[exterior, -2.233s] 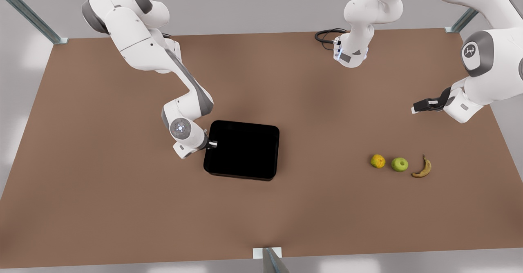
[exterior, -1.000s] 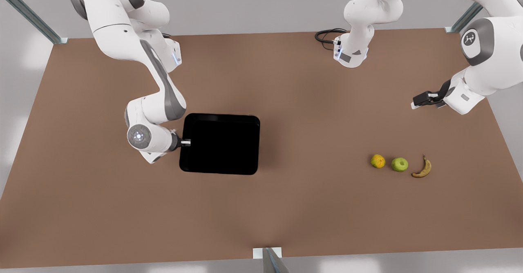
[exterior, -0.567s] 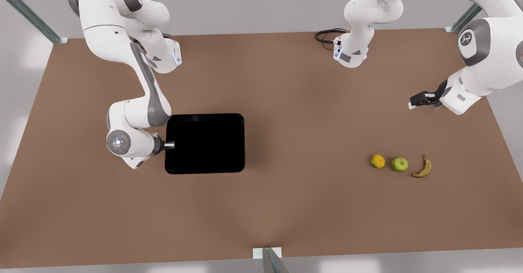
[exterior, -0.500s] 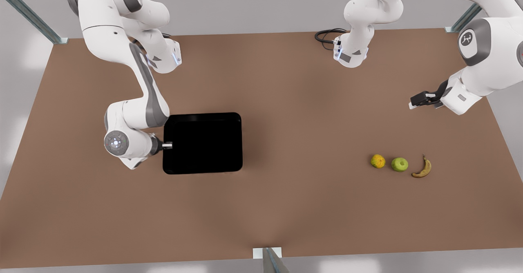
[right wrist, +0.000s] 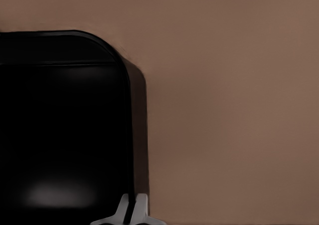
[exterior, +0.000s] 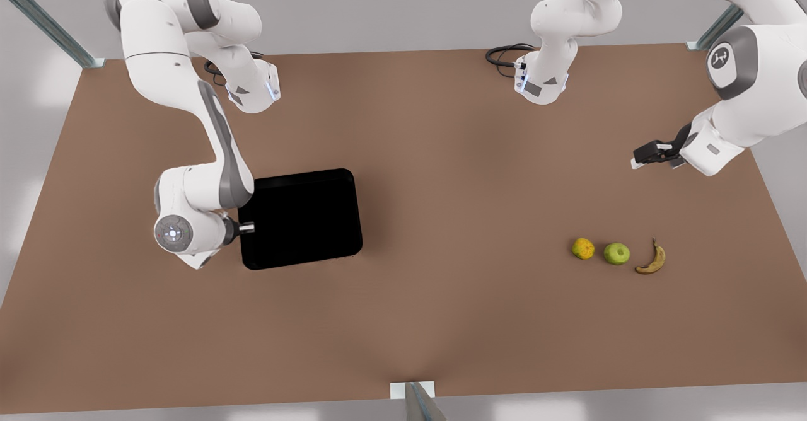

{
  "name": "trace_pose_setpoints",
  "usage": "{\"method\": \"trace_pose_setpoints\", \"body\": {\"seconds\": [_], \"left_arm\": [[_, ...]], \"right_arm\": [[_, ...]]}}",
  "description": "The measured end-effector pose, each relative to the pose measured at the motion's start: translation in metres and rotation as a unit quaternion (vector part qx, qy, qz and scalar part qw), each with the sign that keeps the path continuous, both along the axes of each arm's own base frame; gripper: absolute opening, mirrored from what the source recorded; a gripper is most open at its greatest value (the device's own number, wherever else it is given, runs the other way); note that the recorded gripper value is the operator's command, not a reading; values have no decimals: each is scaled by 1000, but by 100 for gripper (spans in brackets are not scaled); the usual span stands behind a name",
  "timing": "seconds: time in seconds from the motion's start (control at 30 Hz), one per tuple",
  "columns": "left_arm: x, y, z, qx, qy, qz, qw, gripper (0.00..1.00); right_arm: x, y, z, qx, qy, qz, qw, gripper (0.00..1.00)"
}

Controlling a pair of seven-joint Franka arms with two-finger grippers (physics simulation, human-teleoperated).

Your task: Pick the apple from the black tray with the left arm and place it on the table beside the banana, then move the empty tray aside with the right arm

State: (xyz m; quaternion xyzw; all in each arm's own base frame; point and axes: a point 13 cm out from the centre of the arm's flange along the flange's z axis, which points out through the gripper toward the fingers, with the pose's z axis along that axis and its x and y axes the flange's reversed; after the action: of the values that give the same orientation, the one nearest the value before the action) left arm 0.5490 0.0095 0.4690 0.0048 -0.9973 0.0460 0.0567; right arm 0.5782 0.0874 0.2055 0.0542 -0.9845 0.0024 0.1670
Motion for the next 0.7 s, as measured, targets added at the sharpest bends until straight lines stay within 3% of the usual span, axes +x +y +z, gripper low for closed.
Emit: {"method": "trace_pose_setpoints", "body": {"seconds": [0.2,0.33,0.37,0.47,0.57,0.7], "left_arm": [[52,-12,-60,7,14,-36,999,100],[68,-10,-71,10,4,-50,999,100],[70,-9,-71,10,2,-52,999,100],[73,-9,-71,12,-3,-60,998,100],[74,-9,-71,12,-7,-67,998,100],[75,-9,-70,13,-9,-74,997,100]], "right_arm": [[4,2,-17,5,-1,14,1000,10],[6,3,-25,8,-3,21,1000,14],[6,4,-26,8,-3,23,1000,51],[7,4,-28,-3,-6,30,1000,80],[9,3,-24,-10,-11,32,999,99],[38,19,75,4,-78,41,996,100]]}}
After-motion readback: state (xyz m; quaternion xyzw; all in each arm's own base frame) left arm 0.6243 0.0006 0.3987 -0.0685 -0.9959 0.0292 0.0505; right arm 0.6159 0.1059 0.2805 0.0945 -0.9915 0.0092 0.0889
